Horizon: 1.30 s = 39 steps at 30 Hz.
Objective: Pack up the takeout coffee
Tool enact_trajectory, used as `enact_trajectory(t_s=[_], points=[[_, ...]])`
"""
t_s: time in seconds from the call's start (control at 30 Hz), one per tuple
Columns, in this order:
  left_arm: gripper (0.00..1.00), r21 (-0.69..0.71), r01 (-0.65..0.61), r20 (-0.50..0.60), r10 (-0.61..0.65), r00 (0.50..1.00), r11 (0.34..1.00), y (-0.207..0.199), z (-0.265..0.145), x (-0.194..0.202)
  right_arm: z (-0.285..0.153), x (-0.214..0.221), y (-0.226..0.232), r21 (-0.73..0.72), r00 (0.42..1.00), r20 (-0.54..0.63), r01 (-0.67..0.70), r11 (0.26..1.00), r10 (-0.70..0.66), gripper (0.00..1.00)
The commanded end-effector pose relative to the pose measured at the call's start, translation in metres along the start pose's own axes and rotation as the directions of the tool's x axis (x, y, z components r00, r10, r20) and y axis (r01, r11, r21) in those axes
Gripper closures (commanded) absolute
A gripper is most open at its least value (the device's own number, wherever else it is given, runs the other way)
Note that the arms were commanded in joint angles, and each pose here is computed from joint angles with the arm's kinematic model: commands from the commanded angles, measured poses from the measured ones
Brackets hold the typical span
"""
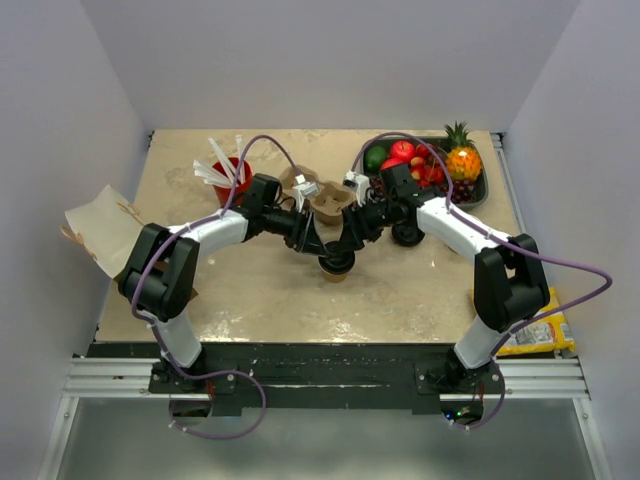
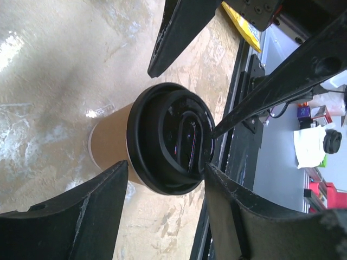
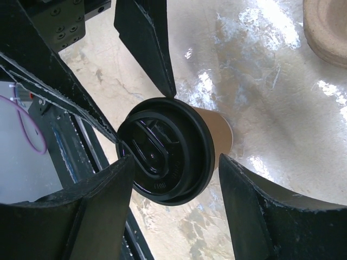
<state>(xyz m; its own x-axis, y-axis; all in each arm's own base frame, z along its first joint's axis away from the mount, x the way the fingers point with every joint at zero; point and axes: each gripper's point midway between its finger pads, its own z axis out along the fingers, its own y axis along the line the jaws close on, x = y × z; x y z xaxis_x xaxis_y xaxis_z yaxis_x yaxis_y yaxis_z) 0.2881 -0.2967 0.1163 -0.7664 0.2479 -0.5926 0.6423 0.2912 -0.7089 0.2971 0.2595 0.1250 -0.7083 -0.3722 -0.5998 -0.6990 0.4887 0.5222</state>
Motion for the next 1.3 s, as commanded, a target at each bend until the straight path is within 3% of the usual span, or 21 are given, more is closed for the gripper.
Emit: enact_trajectory(t_s=[0.0, 0.6, 0.73, 0.97, 1.27], points=[[0.38, 0.039, -0.013, -0.012, 0.013, 1.0, 0.999, -0.004, -0.004, 0.007, 0.005, 0.001, 0.002, -0.006, 1.0, -0.009, 0.011, 1.0, -0.011, 0.34], [0.46, 0.023, 0.105, -0.088, -0.103, 0.991, 0.994, 0.029, 0.007, 0.034, 0.022, 0.023, -0.013, 0.046, 0.996, -0.083, -0.014, 0.999, 0.018, 0.37], [0.47, 0.021, 0.103, -0.09, -0.1, 0.991, 0.994, 0.032, 0.009, 0.032, 0.019, 0.013, 0.013, -0.13, 0.998, -0.06, -0.006, 0.992, -0.002, 0.31], [0.49, 0.018, 0.114, -0.094, -0.112, 0.989, 0.993, 0.034, 0.01, 0.031, 0.008, 0.013, 0.012, -0.267, 0.996, -0.073, -0.066, 0.961, 0.048, 0.28], [0.5, -0.001, 0.11, -0.089, -0.11, 0.99, 0.994, 0.036, 0.01, 0.027, -0.001, 0.009, 0.008, -0.301, 0.996, -0.045, -0.082, 0.95, 0.072, 0.26]])
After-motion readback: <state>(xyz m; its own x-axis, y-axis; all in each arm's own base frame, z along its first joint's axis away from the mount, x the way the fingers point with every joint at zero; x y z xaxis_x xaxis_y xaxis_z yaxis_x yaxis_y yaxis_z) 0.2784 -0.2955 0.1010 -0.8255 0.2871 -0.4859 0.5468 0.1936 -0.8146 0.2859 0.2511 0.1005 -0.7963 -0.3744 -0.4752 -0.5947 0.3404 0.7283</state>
